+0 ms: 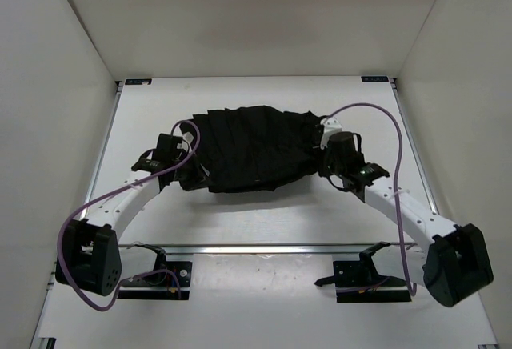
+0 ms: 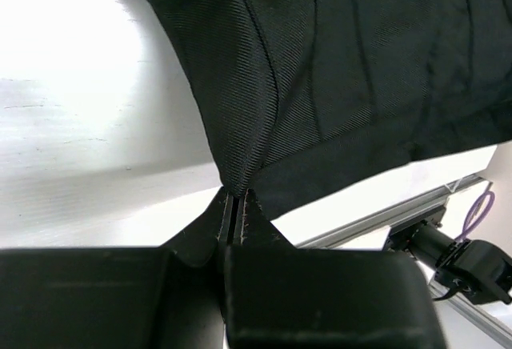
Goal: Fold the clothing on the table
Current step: Flatten the skirt out
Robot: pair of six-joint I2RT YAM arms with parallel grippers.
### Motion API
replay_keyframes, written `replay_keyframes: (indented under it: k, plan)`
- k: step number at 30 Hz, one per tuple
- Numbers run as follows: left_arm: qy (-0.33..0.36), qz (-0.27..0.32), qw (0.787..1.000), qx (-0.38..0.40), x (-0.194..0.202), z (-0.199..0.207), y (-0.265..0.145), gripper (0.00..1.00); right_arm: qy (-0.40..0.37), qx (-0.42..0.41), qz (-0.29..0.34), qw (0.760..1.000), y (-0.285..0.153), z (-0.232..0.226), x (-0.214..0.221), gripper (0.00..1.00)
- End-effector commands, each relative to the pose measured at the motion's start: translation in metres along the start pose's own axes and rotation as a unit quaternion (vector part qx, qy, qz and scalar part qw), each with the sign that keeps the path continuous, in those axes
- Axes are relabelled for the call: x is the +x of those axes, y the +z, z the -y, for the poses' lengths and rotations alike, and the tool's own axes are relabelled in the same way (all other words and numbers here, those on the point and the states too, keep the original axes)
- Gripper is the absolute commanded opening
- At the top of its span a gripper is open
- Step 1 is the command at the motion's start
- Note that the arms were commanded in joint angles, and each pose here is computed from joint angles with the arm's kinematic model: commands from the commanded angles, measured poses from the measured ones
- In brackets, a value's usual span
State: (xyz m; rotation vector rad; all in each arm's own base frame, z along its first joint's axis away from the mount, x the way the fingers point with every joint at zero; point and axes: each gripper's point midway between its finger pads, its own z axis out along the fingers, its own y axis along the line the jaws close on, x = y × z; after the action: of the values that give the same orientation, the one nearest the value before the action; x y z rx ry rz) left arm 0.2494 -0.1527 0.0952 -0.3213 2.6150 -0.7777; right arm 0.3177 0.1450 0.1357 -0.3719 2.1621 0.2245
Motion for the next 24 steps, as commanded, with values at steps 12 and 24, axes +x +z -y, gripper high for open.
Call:
replay_keyframes:
  k: [12, 24]
  plan:
    - [0.032, 0.020, 0.998, -0.044, -0.001, -0.012, -0.012, 0.00, 0.181, -0.009, -0.034, 0.983, -0.052, 0.028, 0.083, 0.00]
    - [0.044, -0.033, 0.996, -0.064, 0.035, -0.023, -0.001, 0.00, 0.254, -0.110, -0.084, 0.957, -0.051, -0.026, 0.082, 0.90]
